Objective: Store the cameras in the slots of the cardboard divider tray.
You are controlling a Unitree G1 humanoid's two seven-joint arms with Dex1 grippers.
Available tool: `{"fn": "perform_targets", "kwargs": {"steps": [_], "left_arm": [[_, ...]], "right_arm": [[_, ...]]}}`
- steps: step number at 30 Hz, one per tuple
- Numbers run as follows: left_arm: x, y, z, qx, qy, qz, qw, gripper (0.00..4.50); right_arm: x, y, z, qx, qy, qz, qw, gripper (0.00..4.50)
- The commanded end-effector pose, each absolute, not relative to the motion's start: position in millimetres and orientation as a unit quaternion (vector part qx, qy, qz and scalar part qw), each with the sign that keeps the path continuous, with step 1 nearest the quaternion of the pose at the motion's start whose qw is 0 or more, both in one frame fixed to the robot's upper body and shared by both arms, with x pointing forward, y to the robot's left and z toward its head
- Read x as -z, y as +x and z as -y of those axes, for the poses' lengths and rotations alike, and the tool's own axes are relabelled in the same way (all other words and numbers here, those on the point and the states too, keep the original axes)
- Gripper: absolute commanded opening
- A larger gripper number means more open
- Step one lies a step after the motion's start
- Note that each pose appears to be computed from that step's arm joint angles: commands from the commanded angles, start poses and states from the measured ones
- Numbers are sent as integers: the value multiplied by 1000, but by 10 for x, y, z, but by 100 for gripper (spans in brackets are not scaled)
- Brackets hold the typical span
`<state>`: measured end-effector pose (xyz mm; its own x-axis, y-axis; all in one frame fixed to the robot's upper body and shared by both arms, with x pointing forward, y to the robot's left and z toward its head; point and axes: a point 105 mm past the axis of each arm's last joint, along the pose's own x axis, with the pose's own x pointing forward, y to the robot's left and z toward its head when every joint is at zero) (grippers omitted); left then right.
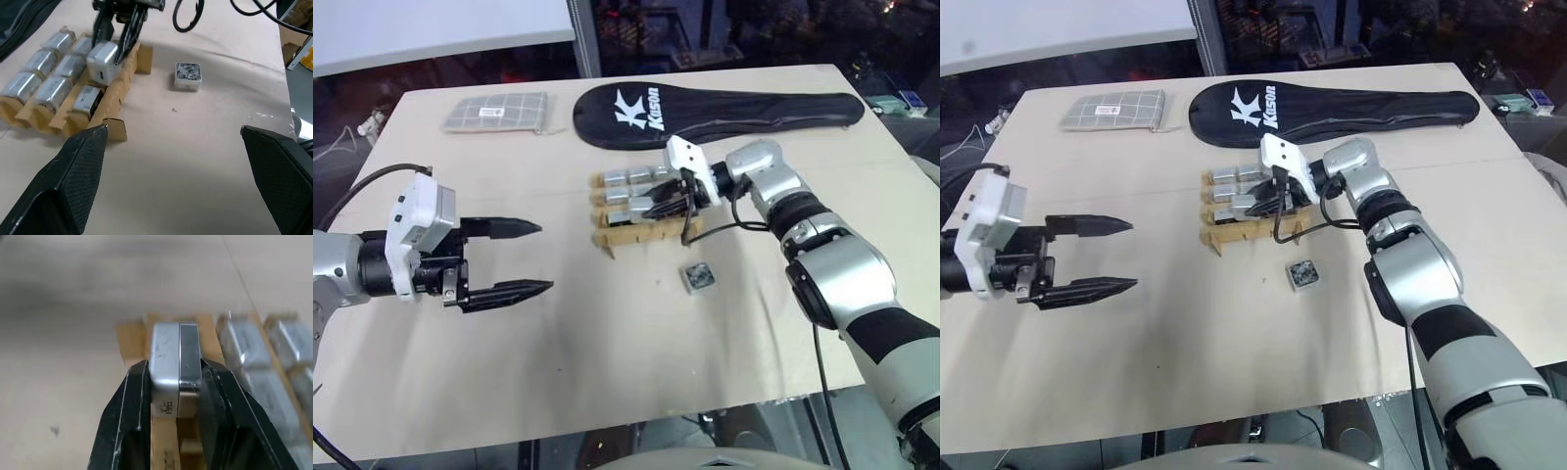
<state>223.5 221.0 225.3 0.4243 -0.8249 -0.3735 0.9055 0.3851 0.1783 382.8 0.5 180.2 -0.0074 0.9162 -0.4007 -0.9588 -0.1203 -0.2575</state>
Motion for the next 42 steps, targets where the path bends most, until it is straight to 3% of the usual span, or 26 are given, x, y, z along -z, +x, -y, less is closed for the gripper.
{"fn": "perform_targets", "kwargs": {"steps": [1, 13, 25, 32, 33, 42], "left_arm": [[-2331, 2205, -2238, 517, 201, -99, 826, 450], [-2307, 2202, -2295, 517, 205, -102, 825, 450], [-2292, 2190, -2338, 517, 204, -104, 825, 450], [-2264, 2199, -2334, 519, 202, -103, 824, 450], [-2261, 2201, -2333, 519, 202, -103, 824, 450], [-2257, 2221, -2323, 528, 201, -102, 819, 450]], "right_arm": [[-1909, 3863, -52, -695, -269, -9, 667, 73], [-1804, 3935, -8, -666, -318, -15, 674, 73], [-1684, 3887, -28, -671, -374, -5, 640, 73], [-1741, 3922, -26, -660, -369, 9, 655, 416], [-1769, 3929, -31, -657, -368, 17, 658, 434], [-2114, 3872, 83, -682, -303, 70, 662, 434]]}}
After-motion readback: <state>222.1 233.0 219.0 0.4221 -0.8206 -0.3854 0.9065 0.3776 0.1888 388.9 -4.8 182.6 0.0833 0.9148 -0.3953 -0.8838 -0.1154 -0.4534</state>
